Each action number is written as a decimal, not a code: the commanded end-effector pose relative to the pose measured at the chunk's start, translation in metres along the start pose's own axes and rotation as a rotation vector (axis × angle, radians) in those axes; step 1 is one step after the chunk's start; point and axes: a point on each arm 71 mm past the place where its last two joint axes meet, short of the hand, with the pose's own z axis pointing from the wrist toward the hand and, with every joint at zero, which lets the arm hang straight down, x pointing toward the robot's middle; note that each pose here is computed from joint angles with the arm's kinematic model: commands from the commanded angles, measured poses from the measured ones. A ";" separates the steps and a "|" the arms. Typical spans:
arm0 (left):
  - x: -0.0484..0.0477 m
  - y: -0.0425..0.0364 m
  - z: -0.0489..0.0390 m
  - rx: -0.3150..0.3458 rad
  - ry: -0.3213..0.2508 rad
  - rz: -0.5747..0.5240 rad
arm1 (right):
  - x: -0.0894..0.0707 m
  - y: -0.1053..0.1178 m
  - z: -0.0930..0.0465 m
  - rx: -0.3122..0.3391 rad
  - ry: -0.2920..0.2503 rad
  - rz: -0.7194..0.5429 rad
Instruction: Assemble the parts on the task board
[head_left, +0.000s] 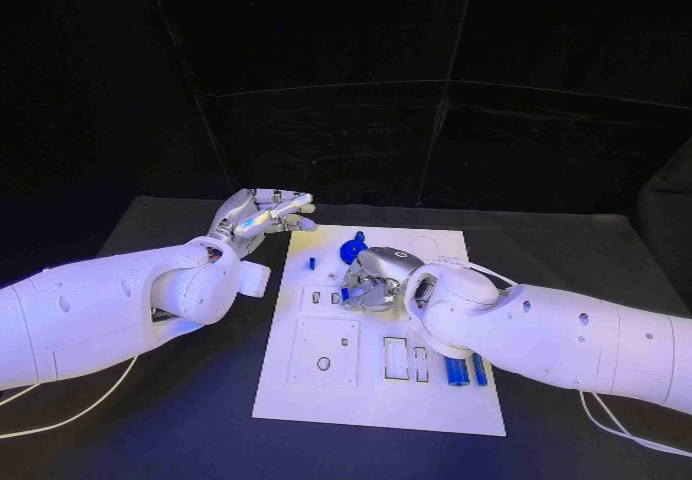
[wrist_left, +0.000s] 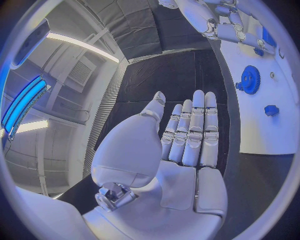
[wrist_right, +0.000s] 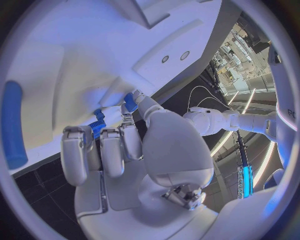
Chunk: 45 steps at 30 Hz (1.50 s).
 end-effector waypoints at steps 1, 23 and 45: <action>0.0019 -0.0013 0.0002 0.004 0.012 -0.008 | 0.008 -0.005 -0.001 0.048 0.050 -0.021; 0.0017 -0.0009 0.0004 -0.001 0.009 -0.006 | 0.008 -0.005 -0.001 0.061 0.044 -0.021; 0.0006 -0.0006 0.0005 -0.005 0.003 -0.003 | 0.004 -0.003 -0.001 0.055 -0.012 -0.003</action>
